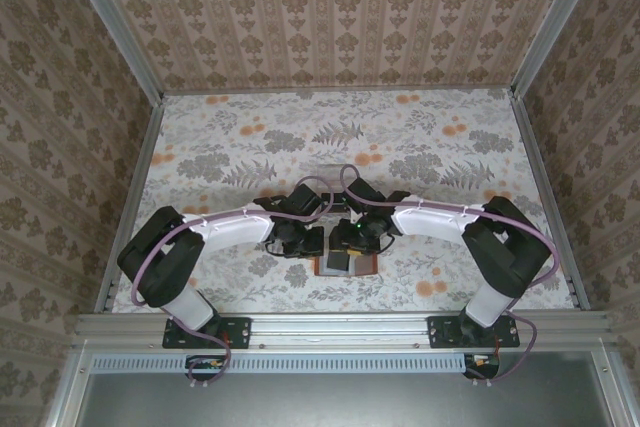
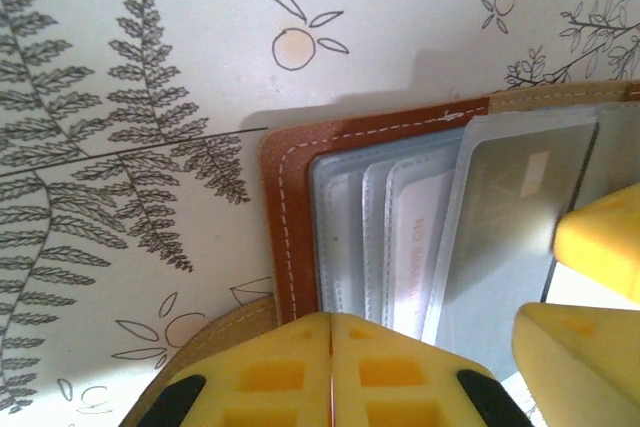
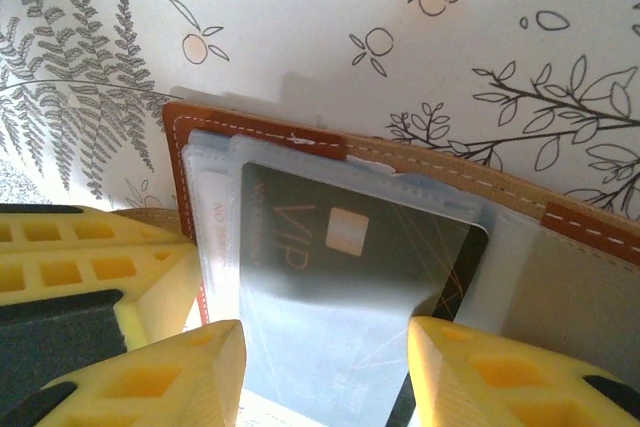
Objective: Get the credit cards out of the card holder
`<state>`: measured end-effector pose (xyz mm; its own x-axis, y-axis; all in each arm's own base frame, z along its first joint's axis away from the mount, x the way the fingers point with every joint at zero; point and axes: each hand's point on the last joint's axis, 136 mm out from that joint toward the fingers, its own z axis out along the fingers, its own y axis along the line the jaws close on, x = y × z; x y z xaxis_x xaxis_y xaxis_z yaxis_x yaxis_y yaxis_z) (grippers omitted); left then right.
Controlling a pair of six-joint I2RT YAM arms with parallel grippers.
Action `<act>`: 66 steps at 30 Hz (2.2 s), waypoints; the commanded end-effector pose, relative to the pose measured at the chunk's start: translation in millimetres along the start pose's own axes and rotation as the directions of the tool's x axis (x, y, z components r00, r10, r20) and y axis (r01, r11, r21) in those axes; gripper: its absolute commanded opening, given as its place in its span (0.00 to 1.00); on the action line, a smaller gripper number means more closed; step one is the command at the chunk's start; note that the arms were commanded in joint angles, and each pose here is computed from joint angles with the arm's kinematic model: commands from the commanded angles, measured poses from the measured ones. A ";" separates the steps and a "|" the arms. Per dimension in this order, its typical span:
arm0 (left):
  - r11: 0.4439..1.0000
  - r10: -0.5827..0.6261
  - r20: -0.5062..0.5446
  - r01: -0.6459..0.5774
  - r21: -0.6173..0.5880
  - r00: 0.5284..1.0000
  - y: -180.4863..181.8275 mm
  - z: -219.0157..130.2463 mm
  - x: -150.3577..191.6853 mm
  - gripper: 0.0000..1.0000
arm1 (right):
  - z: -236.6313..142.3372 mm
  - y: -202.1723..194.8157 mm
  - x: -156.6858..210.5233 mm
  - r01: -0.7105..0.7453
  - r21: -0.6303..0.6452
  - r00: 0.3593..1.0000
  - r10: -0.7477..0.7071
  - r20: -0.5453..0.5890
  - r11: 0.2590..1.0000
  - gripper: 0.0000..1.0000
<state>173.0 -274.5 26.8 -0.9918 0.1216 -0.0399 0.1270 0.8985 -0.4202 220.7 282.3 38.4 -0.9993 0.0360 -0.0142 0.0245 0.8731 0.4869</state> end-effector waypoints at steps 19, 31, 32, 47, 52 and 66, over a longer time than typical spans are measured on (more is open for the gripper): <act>0.996 0.046 -0.007 -0.046 0.074 0.999 -21.6 4.7 -7.3 0.09 | 6.6 0.8 3.2 -0.024 -0.022 0.999 0.024 -0.025 0.999 0.48; 0.996 0.029 -0.060 -0.033 -0.078 0.998 12.9 11.4 5.9 0.09 | 4.3 -25.1 5.3 -0.017 0.105 1.000 0.017 -0.006 0.994 0.47; 0.996 0.028 -0.060 -0.033 -0.080 0.998 13.6 11.3 6.4 0.09 | 1.9 -26.9 4.2 -0.012 0.120 1.000 0.012 0.000 0.993 0.47; 0.992 -0.003 -0.031 -0.001 -0.127 1.000 29.1 -5.0 10.6 0.08 | -15.5 2.5 -1.4 0.022 0.021 1.000 -0.023 0.020 1.000 0.47; 0.995 0.015 0.003 -0.015 -0.094 1.000 14.7 -18.2 2.3 0.09 | -9.6 2.5 3.2 0.020 -0.001 1.000 -0.020 -0.005 1.000 0.42; 0.998 0.053 0.007 -0.053 0.043 0.999 -26.3 -11.1 -5.1 0.09 | 3.4 -12.7 9.3 -0.001 0.019 1.000 0.002 -0.019 1.000 0.39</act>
<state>173.4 -282.0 45.2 -0.9854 0.1553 -0.0702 0.1704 0.8855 -0.4323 213.7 275.2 35.7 -0.9996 0.0271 -0.0093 0.0194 0.8798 0.4750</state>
